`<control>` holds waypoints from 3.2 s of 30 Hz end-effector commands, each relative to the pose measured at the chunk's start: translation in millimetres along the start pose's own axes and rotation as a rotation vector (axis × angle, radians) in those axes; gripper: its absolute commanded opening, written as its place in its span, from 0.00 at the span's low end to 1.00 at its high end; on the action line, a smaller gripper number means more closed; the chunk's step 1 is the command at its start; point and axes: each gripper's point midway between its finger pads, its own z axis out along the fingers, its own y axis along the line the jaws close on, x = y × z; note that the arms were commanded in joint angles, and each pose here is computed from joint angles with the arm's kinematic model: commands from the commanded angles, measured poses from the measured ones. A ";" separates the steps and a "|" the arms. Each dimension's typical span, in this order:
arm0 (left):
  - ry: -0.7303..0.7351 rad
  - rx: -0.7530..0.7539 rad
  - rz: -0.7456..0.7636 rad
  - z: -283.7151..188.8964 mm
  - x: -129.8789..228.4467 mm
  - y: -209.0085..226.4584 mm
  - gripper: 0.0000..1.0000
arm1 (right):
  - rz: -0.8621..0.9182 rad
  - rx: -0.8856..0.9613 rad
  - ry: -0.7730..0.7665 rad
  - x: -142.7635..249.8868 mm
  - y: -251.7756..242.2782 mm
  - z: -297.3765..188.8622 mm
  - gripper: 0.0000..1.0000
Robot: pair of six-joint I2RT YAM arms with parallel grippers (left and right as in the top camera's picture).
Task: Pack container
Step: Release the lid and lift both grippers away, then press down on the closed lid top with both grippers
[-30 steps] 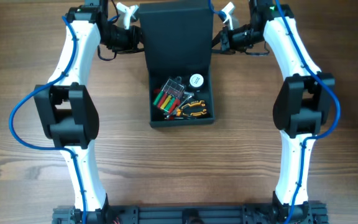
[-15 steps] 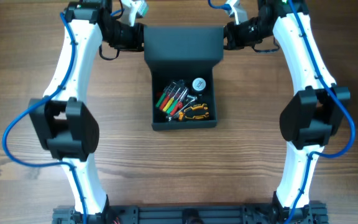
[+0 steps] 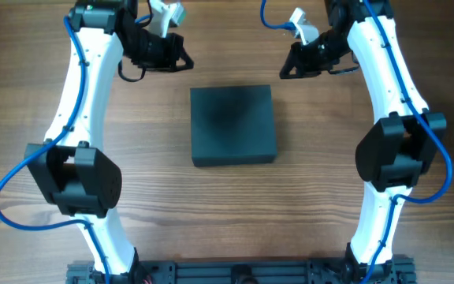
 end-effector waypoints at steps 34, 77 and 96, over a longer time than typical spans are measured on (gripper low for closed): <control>-0.036 -0.550 0.184 -8.2 -2.5 -13.6 0.04 | 0.162 0.442 -0.316 57.8 68.6 -68.6 0.13; 0.274 -0.451 0.135 125.3 46.3 36.5 0.04 | 0.077 0.411 -0.006 112.9 48.0 107.8 0.14; 0.280 -0.447 0.132 134.5 61.4 46.7 0.30 | 0.063 0.401 -0.069 91.4 54.0 99.0 0.16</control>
